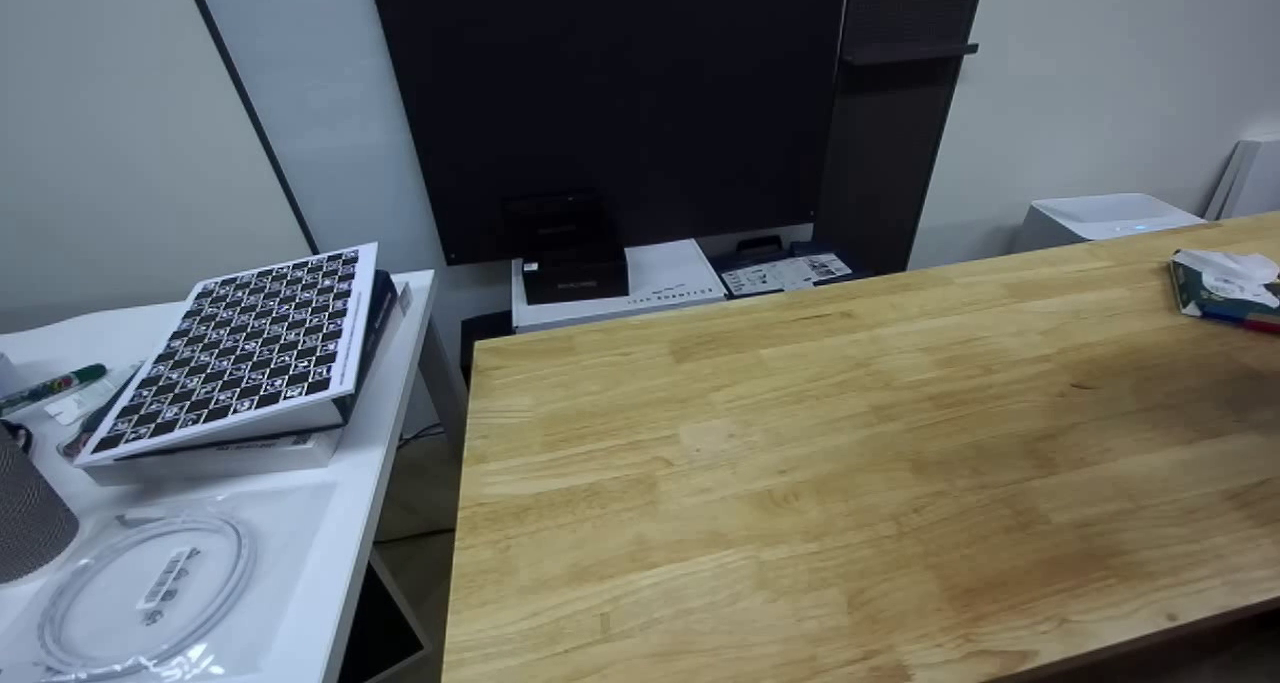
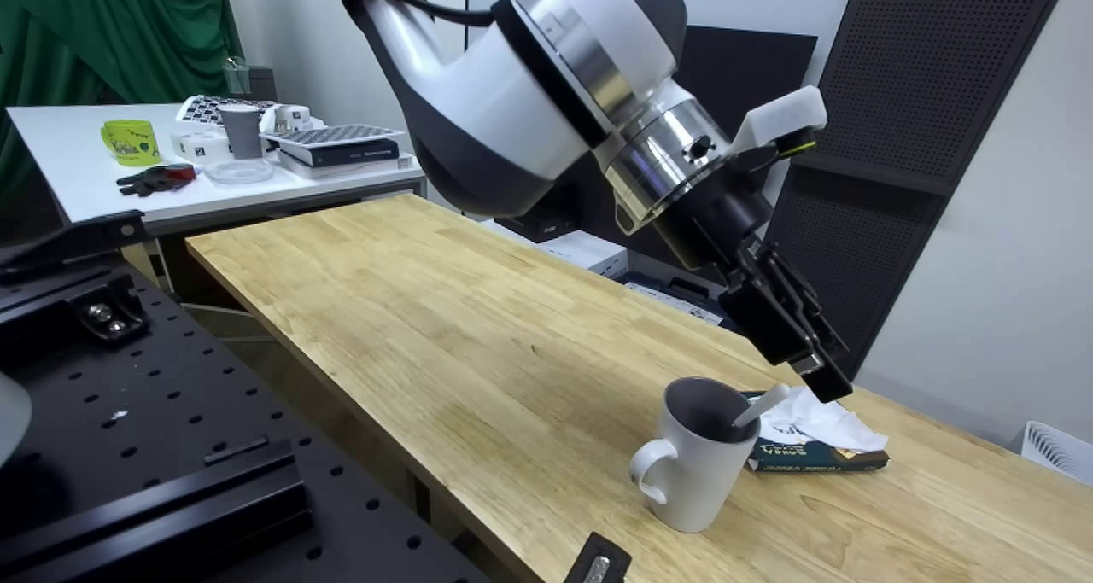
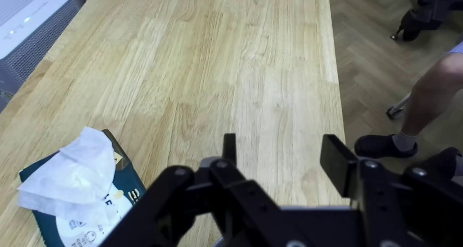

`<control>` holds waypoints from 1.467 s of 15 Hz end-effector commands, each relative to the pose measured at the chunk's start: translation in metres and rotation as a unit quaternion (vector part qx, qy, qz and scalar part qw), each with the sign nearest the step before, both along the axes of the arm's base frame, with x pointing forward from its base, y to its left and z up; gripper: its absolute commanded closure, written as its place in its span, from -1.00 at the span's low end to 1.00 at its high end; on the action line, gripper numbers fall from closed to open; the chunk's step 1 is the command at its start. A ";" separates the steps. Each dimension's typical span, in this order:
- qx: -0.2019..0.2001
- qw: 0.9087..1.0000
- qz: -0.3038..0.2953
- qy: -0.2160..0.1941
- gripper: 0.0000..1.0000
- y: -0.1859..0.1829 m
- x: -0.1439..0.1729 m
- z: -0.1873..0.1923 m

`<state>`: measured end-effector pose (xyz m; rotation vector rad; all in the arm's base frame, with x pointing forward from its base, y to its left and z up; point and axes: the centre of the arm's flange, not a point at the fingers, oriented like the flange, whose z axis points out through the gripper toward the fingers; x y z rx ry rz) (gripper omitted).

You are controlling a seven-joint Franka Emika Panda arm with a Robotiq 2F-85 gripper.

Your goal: Put the spoon in the white mug

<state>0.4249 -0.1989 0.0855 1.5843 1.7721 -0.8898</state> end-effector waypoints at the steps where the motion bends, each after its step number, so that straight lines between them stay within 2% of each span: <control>1: -0.027 1.000 0.002 -0.014 -0.87 -0.005 0.002 -0.012; 2: -0.002 1.000 -0.008 -0.026 -0.97 -0.001 0.002 -0.005; 5: 0.070 0.995 -0.040 -0.061 -1.00 0.012 0.000 0.012; 8: 0.113 0.988 -0.062 -0.082 -1.00 0.023 -0.002 0.026; 12: 0.166 0.975 -0.110 -0.103 -1.00 0.040 -0.003 0.042; 18: 0.229 0.945 -0.199 -0.121 -1.00 0.057 -0.001 0.058; 22: 0.262 0.917 -0.273 -0.128 -1.00 0.064 0.003 0.059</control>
